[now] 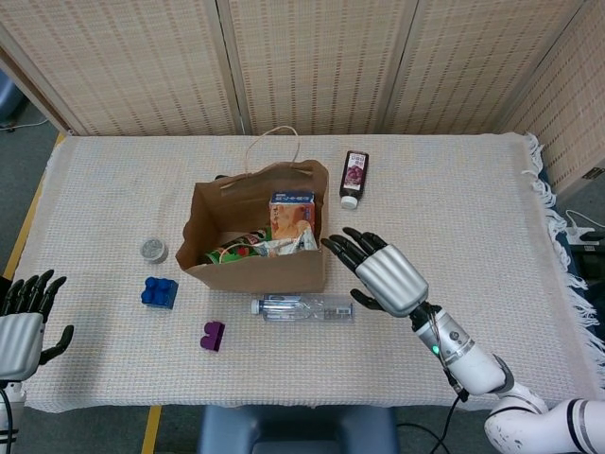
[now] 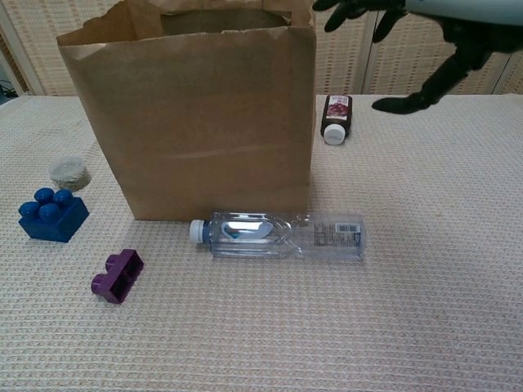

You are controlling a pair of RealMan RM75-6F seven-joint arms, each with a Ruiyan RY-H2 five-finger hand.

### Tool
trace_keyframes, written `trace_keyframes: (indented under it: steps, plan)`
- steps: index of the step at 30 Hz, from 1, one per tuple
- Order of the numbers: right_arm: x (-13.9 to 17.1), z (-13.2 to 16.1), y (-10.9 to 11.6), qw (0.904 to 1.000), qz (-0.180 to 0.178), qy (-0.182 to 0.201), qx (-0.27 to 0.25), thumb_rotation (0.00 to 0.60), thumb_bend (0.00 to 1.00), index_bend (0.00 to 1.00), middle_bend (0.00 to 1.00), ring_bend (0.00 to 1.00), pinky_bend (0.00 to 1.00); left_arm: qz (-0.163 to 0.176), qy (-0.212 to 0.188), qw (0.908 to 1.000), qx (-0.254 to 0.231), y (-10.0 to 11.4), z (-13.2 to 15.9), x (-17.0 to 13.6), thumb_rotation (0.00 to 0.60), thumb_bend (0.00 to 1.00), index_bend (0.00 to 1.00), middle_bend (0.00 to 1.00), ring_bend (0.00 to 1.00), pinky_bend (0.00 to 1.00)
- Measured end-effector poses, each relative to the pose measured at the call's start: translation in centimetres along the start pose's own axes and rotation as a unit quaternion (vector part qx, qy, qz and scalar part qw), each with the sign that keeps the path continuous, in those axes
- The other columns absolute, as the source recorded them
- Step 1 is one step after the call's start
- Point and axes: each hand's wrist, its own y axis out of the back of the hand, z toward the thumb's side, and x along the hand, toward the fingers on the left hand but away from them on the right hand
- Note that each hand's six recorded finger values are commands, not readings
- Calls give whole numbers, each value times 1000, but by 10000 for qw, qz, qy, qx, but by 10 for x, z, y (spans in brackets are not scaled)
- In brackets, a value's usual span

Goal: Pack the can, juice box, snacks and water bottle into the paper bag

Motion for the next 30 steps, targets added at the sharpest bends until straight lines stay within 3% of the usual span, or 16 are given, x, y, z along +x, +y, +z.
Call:
trace_keyframes:
  steps: [8,15,20,30]
  plan:
    - [1,10,-35,9986,478,179,148,600,149,0,121,50,154,0,5,10000,-11,0,0,0,600,374,98,0,0,0]
    - [-7,46,-68,9950,902,422,115,600,147,0,121,50,154,-16,-12,10000,-62,0,-1,0,600,374,99,0,0,0]
    - [-5,55,-64,9962,727,458,117,600,147,0,121,50,154,-29,-33,10000,-76,0,-1,0,600,374,100,0,0,0]
    - [-8,33,-32,9996,235,57,-148,600,147,0,121,50,154,-21,-25,10000,-55,0,-1,0,600,375,100,0,0,0]
